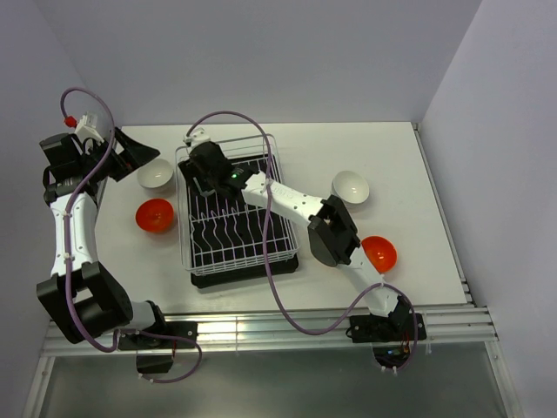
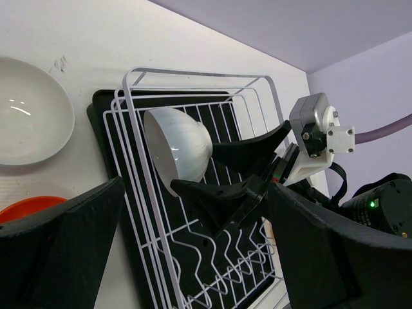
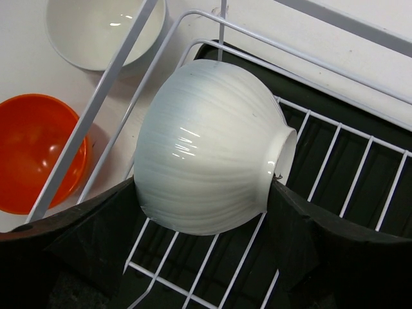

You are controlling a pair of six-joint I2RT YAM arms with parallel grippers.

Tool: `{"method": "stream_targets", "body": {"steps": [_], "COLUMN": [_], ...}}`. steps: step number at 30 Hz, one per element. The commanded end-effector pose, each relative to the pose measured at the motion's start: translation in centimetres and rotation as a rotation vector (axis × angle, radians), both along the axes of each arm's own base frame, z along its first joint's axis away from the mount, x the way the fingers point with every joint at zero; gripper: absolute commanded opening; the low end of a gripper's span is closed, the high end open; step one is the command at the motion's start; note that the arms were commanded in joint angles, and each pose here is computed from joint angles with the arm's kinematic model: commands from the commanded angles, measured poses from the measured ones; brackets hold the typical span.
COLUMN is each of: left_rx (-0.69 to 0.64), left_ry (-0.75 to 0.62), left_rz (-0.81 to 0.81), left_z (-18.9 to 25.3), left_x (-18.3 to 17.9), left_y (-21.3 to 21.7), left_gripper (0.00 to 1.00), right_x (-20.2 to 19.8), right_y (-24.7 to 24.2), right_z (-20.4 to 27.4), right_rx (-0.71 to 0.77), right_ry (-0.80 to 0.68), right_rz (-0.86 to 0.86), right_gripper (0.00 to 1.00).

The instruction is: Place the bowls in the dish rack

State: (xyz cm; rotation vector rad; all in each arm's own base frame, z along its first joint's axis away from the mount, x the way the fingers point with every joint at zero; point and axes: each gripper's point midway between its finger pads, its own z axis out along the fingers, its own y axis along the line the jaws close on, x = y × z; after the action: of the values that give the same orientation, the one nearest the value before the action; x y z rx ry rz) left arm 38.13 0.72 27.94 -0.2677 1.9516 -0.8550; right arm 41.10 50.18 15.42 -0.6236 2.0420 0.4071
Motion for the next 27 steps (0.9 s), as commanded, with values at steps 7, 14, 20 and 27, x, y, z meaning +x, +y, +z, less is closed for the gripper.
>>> {"method": "stream_targets", "body": {"steps": [7, 14, 20, 27], "left_rx": [0.044, 0.067, 0.119, 0.221], "left_ry": [-0.045, -0.026, 0.007, 0.116], "left_rz": [-0.014, 0.023, 0.115, 0.242], "left_z": [1.1, 0.6, -0.6, -3.7], "left_x": [-0.2, 0.4, 2.0, 4.3], "left_y": [0.1, 0.9, 3.2, 7.3], "left_gripper": [0.98, 0.98, 0.96, 0.85], "right_x": [-1.9, -1.9, -1.7, -1.8], "right_y": [3.2, 3.1, 1.8, -0.6], "right_z": [2.6, 4.7, 7.9, 12.2], "right_rx": [0.086, 0.111, 0.151, 0.237], "right_ry": [-0.029, -0.058, -0.090, -0.071], "right_rz": [0.102, 0.086, 0.069, 0.094], "right_gripper": [1.00, 1.00, 1.00, 1.00]}}
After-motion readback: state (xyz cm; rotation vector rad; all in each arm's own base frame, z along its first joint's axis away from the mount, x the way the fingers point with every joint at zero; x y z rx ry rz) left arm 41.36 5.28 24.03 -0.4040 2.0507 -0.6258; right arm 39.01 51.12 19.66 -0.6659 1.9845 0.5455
